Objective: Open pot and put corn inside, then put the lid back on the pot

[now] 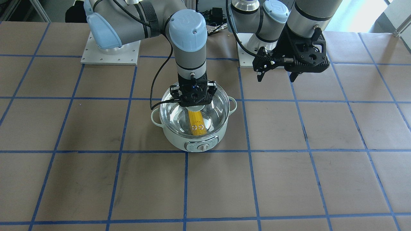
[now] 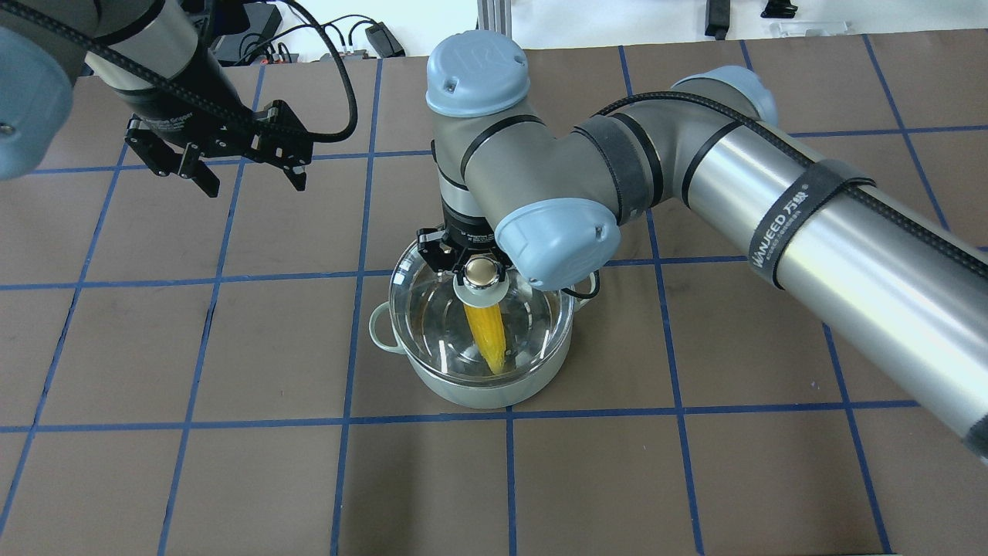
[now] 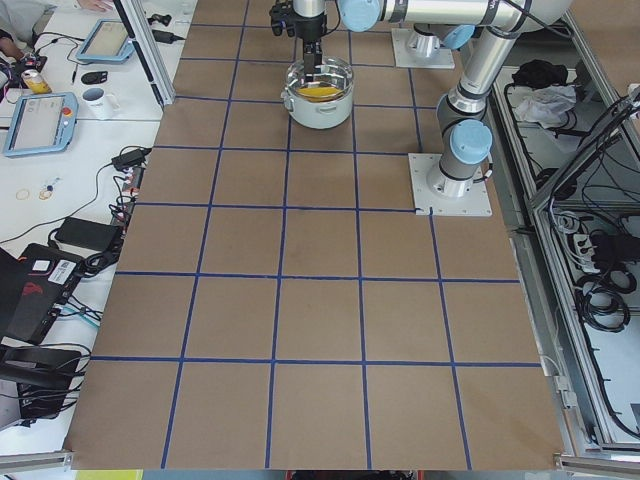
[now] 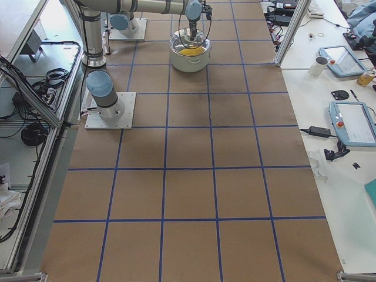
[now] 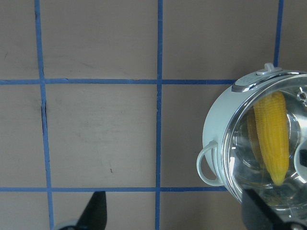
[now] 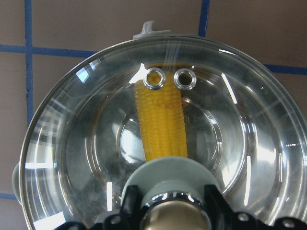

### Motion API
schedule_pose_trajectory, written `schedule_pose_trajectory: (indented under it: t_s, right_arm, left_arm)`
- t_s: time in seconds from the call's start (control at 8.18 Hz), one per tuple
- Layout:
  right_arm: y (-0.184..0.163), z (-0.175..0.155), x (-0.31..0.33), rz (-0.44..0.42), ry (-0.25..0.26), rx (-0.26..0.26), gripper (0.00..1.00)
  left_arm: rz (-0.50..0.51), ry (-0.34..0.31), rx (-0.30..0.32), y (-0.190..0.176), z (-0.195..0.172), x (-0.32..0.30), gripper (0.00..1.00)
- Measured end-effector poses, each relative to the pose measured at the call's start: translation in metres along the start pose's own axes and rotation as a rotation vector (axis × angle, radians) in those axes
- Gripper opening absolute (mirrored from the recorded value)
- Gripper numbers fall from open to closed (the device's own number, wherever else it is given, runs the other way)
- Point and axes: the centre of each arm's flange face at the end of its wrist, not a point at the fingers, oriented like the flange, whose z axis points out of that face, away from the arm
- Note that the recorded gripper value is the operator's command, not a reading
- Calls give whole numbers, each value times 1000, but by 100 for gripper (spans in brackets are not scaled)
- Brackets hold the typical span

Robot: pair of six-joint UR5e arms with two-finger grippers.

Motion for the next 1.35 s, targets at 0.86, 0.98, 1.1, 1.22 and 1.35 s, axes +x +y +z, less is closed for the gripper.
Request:
schedule_pose_trajectory:
  t_s: [0.86, 0.98, 1.1, 1.22, 1.35]
  right_arm:
    - [-1, -6, 1, 7, 0, 14, 100]
    - [-7, -17, 9, -8, 22, 41, 100]
    - [-14, -40, 27, -35, 48, 65, 100]
    - [-22, -70, 59, -55, 69, 72, 100]
    - [-24, -103, 100, -63, 79, 67, 100]
  left_arm:
    - [8, -1, 9, -2, 5, 0, 100]
    - [9, -1, 10, -2, 5, 0, 100]
    - [9, -1, 10, -2, 5, 0, 100]
    - [9, -1, 10, -2, 5, 0, 100]
    - [8, -1, 10, -3, 5, 0, 100]
